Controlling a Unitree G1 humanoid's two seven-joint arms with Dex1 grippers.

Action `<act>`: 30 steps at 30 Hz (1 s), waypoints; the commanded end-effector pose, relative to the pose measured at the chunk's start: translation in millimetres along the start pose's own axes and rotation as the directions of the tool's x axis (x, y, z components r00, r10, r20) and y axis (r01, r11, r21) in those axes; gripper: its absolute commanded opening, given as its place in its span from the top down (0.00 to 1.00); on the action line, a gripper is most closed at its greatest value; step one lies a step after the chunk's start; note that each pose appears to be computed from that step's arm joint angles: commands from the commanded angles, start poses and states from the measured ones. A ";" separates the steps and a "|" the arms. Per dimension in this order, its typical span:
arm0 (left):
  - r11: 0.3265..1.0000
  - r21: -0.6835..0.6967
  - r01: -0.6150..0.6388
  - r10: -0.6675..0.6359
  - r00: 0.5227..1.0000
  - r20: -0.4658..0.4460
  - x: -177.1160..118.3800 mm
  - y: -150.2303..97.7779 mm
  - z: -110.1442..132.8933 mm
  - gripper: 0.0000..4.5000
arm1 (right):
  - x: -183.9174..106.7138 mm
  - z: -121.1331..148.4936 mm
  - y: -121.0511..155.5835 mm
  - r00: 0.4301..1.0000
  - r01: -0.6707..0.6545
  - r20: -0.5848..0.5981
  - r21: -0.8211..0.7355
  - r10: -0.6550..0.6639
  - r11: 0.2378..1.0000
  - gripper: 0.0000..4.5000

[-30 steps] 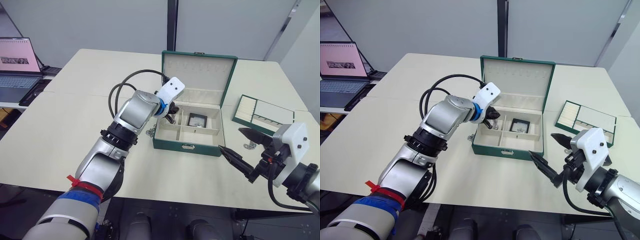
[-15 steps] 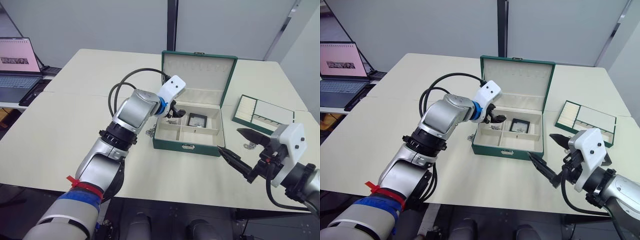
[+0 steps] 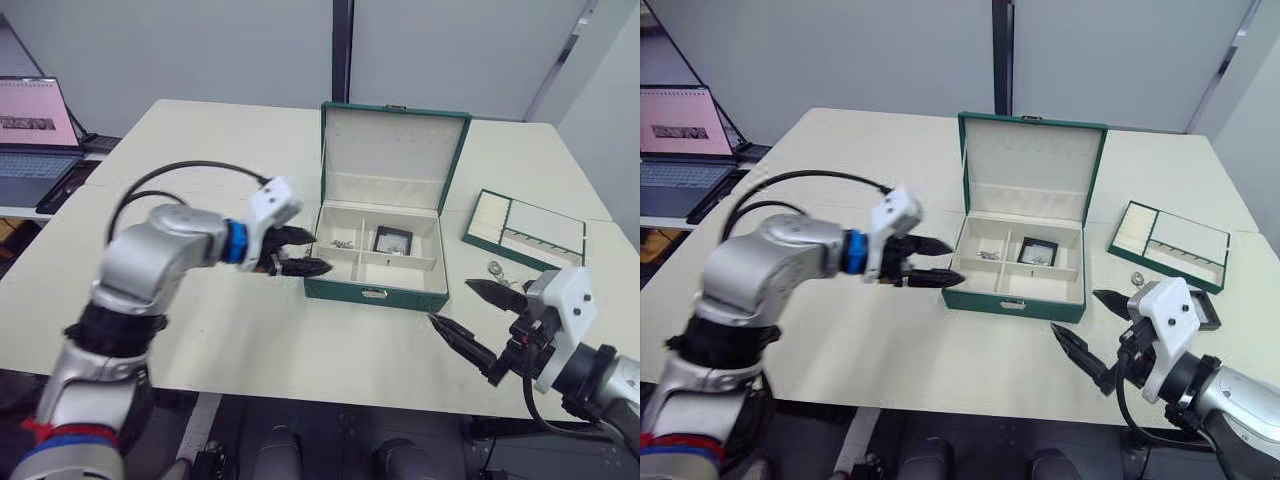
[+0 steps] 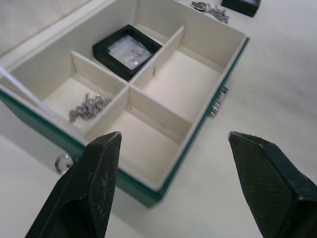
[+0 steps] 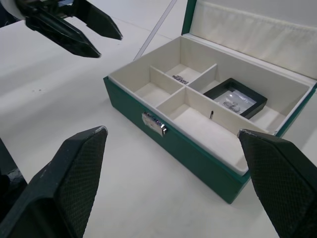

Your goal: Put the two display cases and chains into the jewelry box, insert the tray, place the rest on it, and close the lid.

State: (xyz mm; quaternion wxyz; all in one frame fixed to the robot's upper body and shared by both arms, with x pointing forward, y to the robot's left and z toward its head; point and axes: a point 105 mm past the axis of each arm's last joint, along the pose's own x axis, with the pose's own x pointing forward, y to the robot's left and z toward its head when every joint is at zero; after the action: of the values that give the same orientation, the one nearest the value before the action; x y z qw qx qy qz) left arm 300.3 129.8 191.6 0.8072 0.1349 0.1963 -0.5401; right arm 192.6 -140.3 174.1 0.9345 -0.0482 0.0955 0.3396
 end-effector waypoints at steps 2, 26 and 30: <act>0.999 0.037 0.028 -0.028 0.999 -0.017 -33.0 -20.3 -22.3 0.02 | -3.2 -13.1 14.0 0.999 -0.034 -0.012 0.001 0.034 0.999 0.00; 0.984 0.066 -0.163 0.155 0.982 0.109 -73.2 -12.4 -69.1 0.01 | -6.0 -35.5 21.5 0.999 -0.033 -0.034 -0.029 0.032 0.999 0.00; 0.986 0.065 -0.155 0.147 0.982 0.116 -70.4 -13.3 -67.4 0.01 | -5.9 -33.2 21.2 0.999 -0.045 -0.031 -0.040 0.044 0.998 0.00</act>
State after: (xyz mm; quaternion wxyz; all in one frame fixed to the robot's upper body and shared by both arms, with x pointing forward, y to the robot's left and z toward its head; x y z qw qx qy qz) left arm 252.5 216.2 156.2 0.8516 0.1429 0.1382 -0.4851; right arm 171.4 -138.2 131.6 0.9264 -0.0659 0.1280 0.3479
